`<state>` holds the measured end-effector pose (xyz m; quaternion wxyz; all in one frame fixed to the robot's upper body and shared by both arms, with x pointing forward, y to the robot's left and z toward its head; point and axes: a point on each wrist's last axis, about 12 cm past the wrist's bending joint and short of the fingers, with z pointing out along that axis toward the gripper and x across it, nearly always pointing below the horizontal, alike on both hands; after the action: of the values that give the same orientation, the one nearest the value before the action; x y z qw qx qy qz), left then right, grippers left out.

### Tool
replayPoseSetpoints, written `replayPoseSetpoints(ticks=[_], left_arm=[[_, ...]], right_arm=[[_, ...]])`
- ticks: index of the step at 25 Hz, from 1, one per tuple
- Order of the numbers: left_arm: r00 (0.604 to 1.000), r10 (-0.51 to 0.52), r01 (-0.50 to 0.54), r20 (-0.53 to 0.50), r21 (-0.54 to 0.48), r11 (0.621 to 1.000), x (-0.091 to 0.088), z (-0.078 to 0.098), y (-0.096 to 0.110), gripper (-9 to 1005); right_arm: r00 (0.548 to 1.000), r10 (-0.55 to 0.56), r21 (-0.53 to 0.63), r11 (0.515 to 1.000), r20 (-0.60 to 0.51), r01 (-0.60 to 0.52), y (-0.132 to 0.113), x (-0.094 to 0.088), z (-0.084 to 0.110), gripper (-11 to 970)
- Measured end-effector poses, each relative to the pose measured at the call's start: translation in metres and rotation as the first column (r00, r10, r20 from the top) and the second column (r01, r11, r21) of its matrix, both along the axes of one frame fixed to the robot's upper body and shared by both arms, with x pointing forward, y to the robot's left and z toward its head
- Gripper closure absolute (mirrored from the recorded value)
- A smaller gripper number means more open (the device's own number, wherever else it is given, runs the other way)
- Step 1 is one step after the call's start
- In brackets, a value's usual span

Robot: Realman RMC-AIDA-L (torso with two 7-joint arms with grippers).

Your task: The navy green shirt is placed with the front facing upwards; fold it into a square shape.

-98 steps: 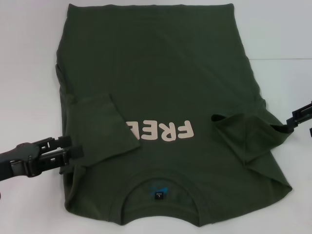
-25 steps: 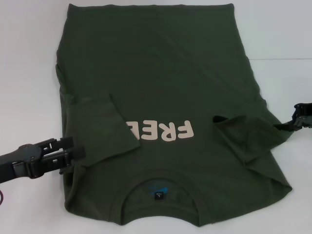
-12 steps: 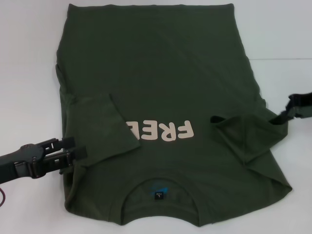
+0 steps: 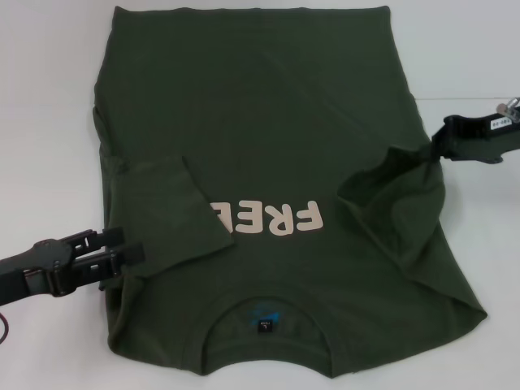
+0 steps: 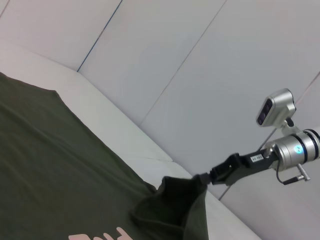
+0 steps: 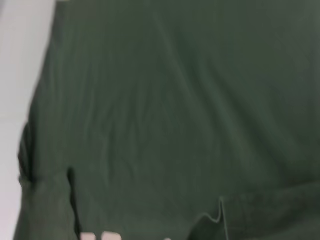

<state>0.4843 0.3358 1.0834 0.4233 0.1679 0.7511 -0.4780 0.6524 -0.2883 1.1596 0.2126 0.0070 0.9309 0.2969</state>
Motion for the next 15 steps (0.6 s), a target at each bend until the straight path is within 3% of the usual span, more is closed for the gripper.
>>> replayPoseSetpoints(ticks=[15], left_arm=[[1.000, 0.000, 0.000, -0.002, -0.010, 1.000, 0.004, 0.000, -0.004, 202]], right_arm=[[0.993, -0.042, 0.090, 0.995, 0.109, 0.032, 0.028, 0.006, -0.013, 957]])
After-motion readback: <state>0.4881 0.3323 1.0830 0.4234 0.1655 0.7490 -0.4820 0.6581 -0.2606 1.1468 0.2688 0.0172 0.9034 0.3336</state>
